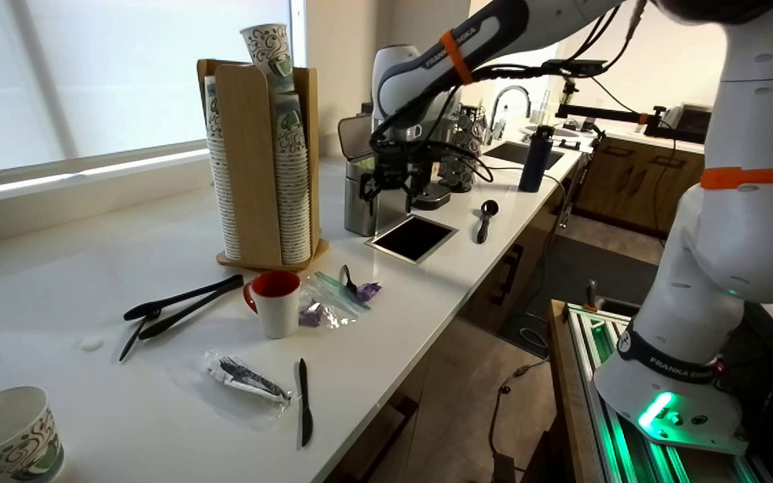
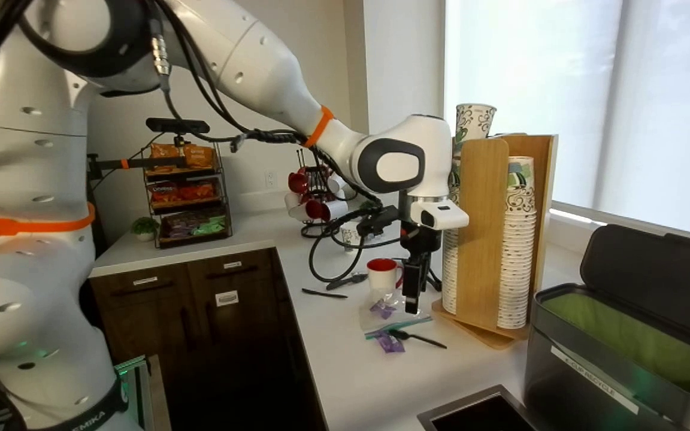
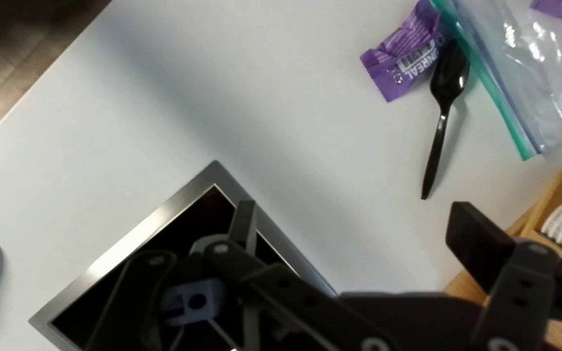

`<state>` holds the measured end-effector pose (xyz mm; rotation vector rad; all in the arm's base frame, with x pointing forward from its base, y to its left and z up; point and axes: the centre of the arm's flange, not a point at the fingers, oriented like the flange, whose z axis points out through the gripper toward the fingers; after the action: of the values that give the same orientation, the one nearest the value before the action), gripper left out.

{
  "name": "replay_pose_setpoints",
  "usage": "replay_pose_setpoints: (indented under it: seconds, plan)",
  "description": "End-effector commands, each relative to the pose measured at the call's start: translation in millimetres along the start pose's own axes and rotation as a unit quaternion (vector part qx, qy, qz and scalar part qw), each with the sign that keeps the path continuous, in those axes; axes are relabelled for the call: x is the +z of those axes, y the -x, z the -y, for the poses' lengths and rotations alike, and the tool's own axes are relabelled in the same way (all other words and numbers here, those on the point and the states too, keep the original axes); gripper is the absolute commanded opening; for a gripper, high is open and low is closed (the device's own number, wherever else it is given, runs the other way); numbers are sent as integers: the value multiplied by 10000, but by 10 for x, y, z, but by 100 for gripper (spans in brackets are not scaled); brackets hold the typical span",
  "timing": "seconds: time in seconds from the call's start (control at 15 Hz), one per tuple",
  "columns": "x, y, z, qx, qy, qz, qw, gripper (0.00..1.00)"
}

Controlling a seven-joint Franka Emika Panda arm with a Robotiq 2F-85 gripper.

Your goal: Put the spoon inside the mug

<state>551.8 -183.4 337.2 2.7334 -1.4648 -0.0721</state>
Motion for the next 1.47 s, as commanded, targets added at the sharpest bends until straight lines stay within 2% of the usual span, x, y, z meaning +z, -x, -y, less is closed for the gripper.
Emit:
replay_pose_setpoints:
  seconds: [0.0,0.07,0.13,0.27,0.4,0.6,0.8,0.93,1.0,1.07,1.27,1.4]
  plan:
    - [318,-122,469,261,899,255,9953,100]
    - [361,-89,498,206,1192,314,9922,100]
    - [322,12,302,142,744,218,9969,100]
    - [422,18,414,159,1026,271,9942,100]
    - [426,-10,438,168,1074,261,9937,100]
    - [521,112,415,11,779,3,9970,100]
    - [670,224,490,-499,322,-345,9976,100]
    - [758,285,544,-733,260,-469,9959,100]
    - [789,312,572,-724,299,-438,9960,100]
    - [733,180,614,-591,328,-394,9969,100]
    - [787,252,636,-662,344,-375,9965,100]
    - [830,217,752,-418,-6,-529,9977,100]
